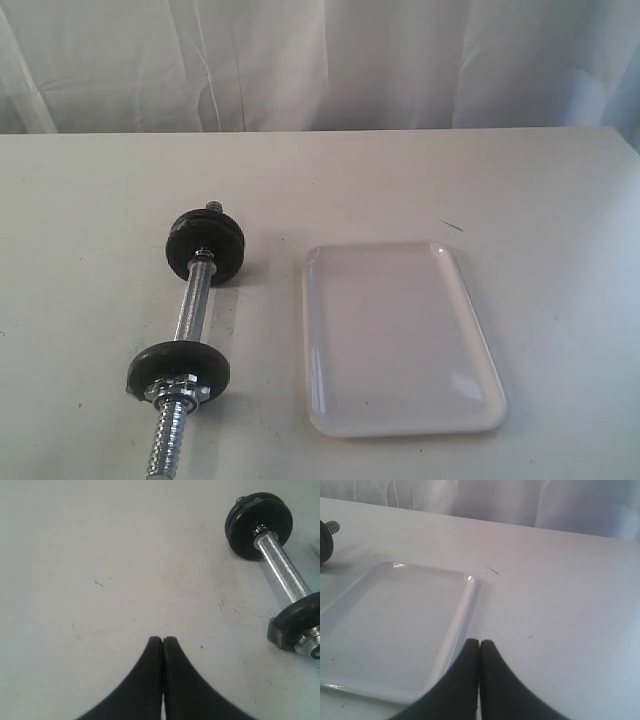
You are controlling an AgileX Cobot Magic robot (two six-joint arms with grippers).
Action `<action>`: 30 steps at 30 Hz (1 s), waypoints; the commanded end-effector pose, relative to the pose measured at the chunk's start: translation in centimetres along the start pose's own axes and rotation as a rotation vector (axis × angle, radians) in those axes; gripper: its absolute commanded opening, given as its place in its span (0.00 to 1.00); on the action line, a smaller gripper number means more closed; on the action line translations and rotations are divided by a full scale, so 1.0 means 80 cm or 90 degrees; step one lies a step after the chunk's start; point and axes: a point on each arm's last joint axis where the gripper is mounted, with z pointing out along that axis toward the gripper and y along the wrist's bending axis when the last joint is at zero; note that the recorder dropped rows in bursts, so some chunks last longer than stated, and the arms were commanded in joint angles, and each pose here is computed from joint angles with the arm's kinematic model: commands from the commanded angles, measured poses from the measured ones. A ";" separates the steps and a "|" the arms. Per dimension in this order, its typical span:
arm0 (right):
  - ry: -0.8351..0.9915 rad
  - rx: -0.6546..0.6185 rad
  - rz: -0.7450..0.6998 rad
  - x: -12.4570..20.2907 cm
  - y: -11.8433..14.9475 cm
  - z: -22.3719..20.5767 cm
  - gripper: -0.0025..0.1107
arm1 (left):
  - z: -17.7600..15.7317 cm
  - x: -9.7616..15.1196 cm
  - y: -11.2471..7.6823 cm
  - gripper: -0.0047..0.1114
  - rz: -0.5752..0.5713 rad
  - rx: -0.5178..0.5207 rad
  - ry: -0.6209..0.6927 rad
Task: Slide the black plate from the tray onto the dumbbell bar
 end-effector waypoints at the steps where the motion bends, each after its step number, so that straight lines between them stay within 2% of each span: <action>1: -0.006 0.007 0.000 0.001 -0.001 0.000 0.02 | 0.002 0.002 0.002 0.04 -0.007 -0.006 -0.013; 30: -0.006 0.007 0.000 0.001 -0.001 0.000 0.02 | 0.002 0.000 0.002 0.04 0.002 -0.010 -0.028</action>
